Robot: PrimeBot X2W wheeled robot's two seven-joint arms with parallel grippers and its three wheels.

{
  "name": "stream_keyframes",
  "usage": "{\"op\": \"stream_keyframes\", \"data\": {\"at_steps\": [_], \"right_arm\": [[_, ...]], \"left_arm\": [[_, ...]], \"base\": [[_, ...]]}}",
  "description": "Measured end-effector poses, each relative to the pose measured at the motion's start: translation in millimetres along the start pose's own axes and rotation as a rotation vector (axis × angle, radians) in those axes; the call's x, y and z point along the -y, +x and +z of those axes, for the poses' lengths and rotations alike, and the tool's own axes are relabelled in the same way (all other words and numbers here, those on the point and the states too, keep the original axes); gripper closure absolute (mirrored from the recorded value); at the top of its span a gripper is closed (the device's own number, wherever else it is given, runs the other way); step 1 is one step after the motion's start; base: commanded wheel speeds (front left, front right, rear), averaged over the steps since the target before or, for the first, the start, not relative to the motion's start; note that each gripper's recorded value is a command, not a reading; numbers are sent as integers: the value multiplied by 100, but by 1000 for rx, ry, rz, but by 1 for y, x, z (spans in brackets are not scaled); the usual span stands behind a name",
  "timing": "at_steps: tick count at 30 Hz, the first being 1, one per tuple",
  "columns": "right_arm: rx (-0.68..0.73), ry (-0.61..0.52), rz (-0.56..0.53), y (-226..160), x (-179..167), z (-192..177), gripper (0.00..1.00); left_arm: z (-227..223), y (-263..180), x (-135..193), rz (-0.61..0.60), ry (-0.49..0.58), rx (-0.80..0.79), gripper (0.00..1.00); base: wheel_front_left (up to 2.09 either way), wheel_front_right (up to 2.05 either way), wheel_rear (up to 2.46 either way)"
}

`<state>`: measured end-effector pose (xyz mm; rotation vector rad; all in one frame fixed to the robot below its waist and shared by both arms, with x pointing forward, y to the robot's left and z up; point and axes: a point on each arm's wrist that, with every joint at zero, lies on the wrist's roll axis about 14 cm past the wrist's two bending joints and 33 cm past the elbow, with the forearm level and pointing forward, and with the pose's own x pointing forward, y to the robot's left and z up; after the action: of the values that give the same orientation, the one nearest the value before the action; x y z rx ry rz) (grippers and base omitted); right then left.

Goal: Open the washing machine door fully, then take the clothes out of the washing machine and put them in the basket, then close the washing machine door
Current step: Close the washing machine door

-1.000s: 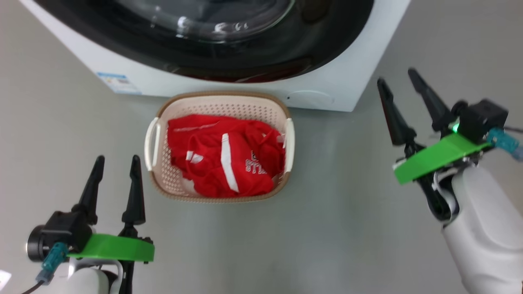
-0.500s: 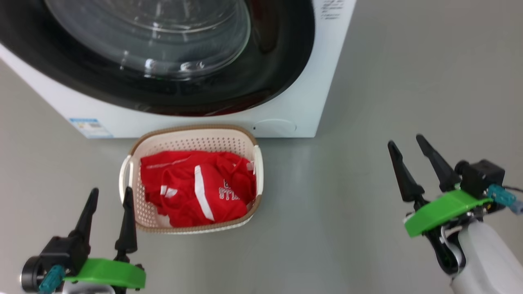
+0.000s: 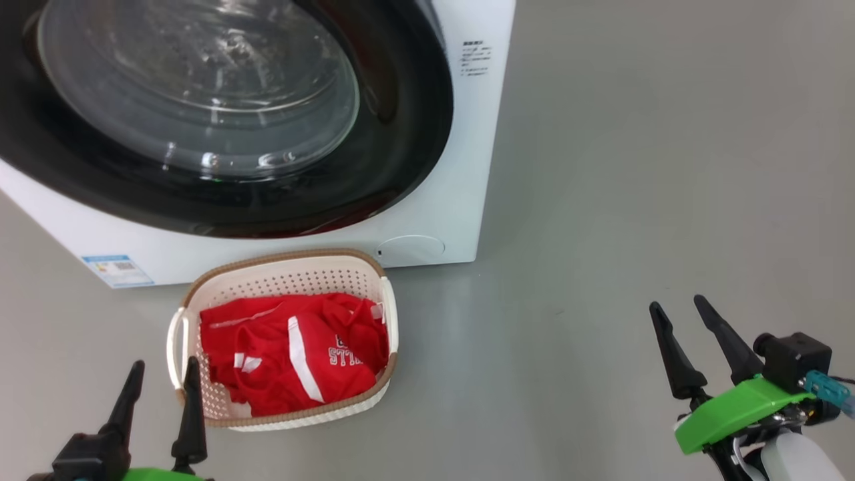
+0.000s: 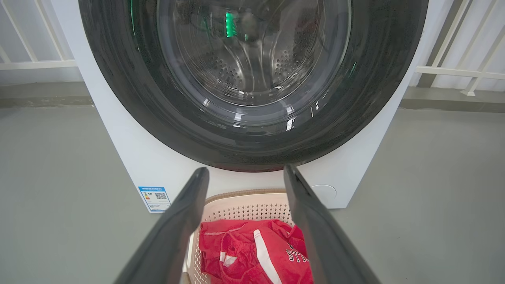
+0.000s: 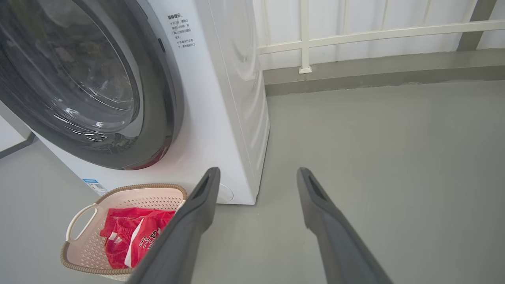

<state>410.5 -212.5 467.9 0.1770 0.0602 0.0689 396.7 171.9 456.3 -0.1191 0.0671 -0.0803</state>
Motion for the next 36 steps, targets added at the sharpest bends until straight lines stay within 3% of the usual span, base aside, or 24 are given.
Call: {"op": "stream_keyframes", "data": {"at_steps": [11, 36], "right_arm": [[2, -3, -60, -28, 19, 1, 0], [12, -14, -66, -26, 21, 4, 0]], "left_arm": [[-2, -7, 4, -13, 9, -8, 0], [5, -8, 2, -6, 18, 14, 0]], "base": [[0, 0, 0], [0, 0, 0]]}}
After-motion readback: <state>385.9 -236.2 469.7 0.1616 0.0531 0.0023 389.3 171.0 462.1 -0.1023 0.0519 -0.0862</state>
